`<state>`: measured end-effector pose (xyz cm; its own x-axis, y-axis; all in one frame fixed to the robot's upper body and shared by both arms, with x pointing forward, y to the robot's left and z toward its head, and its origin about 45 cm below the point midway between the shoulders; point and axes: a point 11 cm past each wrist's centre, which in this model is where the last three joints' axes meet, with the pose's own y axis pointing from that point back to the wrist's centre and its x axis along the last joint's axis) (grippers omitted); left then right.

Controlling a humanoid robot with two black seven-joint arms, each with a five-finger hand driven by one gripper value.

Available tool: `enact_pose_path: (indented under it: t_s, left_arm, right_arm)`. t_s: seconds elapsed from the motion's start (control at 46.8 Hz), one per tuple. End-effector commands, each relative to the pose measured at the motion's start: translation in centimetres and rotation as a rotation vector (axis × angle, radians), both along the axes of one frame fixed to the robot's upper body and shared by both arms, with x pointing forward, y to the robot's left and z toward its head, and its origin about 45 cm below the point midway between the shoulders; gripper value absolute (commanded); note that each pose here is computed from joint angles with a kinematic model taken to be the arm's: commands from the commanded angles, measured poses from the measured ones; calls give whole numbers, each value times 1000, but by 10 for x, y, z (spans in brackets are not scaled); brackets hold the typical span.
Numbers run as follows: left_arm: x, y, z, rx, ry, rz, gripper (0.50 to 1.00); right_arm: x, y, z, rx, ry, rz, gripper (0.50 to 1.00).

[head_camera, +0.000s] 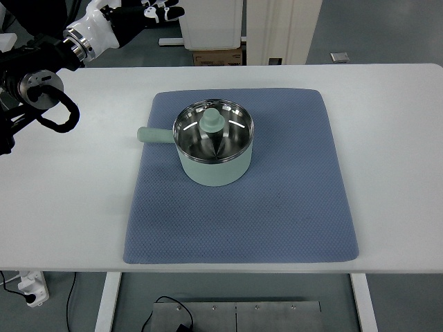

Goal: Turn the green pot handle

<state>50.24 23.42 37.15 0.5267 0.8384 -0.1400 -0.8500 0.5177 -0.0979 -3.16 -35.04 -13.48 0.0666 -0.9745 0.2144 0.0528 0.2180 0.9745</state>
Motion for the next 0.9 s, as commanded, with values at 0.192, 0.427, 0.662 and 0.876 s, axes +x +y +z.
enact_pose_path:
  t_s: [0.192, 0.427, 0.662, 0.876]
  left_arm:
    - [6, 36, -42, -77, 107, 160, 1000]
    - [4, 44, -60, -117, 167, 201, 1000]
    - [0, 48, -82, -105, 227, 214, 1000]
    - [-3, 55, -107, -115, 275, 251, 1000]
  right_arm:
    - [0, 0, 0, 0, 0, 1, 1000]
    - [0, 0, 0, 0, 0, 1, 1000]
    - [0, 0, 0, 0, 0, 1, 1000]
    - [0, 0, 0, 0, 0, 1, 1000]
